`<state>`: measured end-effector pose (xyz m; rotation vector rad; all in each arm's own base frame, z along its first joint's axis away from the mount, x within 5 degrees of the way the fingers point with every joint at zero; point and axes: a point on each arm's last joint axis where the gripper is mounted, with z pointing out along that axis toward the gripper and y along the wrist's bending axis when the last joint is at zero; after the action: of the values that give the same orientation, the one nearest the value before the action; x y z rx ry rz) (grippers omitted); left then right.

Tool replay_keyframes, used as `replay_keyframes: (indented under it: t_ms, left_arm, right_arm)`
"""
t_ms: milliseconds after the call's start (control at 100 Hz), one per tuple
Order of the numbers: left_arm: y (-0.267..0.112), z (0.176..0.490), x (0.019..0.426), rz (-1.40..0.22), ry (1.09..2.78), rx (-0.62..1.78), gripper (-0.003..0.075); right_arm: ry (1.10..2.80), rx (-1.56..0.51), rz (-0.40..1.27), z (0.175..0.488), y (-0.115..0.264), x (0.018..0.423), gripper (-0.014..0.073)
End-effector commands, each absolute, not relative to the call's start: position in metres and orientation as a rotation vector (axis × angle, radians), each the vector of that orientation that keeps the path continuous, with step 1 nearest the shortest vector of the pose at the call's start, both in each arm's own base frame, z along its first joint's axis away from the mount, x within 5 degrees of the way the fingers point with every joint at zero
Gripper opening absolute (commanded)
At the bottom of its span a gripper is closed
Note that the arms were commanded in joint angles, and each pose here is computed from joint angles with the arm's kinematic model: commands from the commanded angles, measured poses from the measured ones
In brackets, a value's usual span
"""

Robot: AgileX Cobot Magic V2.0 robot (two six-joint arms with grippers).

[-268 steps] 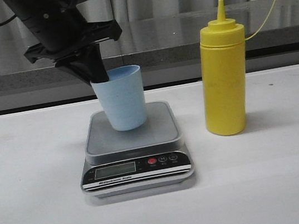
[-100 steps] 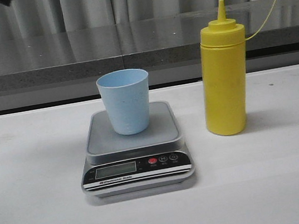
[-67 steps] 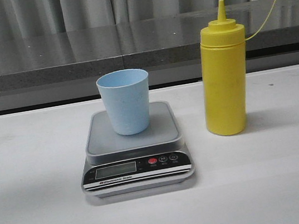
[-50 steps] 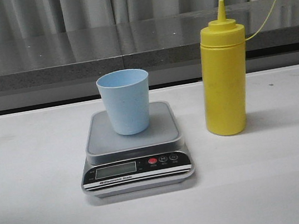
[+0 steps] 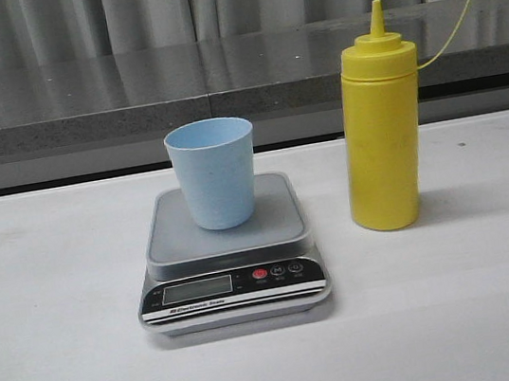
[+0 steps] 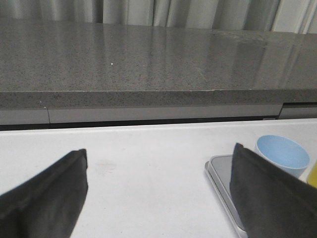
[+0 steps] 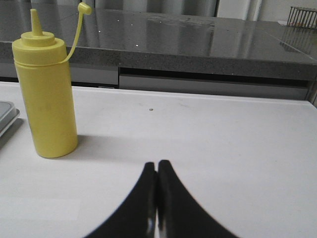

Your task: Pour seasoning into cup on scale with both arms

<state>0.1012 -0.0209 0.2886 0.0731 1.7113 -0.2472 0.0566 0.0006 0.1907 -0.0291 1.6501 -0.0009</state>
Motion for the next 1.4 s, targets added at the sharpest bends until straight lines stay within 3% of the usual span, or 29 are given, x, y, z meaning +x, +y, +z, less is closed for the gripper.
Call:
replay_keyframes:
  t_ms: [0,280,360,490,700,1100,1390]
  left_arm:
    - [-0.019,0.298,0.092,-0.257,1.626,0.056,0.0568]
    - [-0.02,0.292,0.082,-0.275,1.677,0.084,0.0563]
    - [-0.02,0.292,0.082,-0.275,1.677,0.084,0.0524]
    - [-0.02,0.292,0.082,-0.275,1.677,0.084,0.0351]
    - [-0.019,0.293,0.082,-0.273,1.665,0.081,-0.002]
    - [-0.019,0.294,0.082,-0.27,1.653,0.079,-0.002]
    - [-0.019,0.294,0.082,-0.27,1.653,0.079,-0.002]
  right_arm:
    - [1.528,-0.032,-0.003,0.206,0.001,0.054,-0.0066]
    - [1.528,-0.032,-0.003,0.206,0.001,0.054,-0.0066]
    - [1.528,-0.032,-0.003,0.206,0.001,0.054,-0.0066]
    - [1.528,-0.032,-0.003,0.206,0.001,0.054,-0.0066]
    - [1.527,-0.033,-0.004,0.207,0.001,0.054,-0.0066]
    - [1.521,-0.033,-0.003,0.207,0.001,0.054,-0.0066]
    - [1.232,-0.005,0.059,0.236,0.002,0.049,-0.0066]
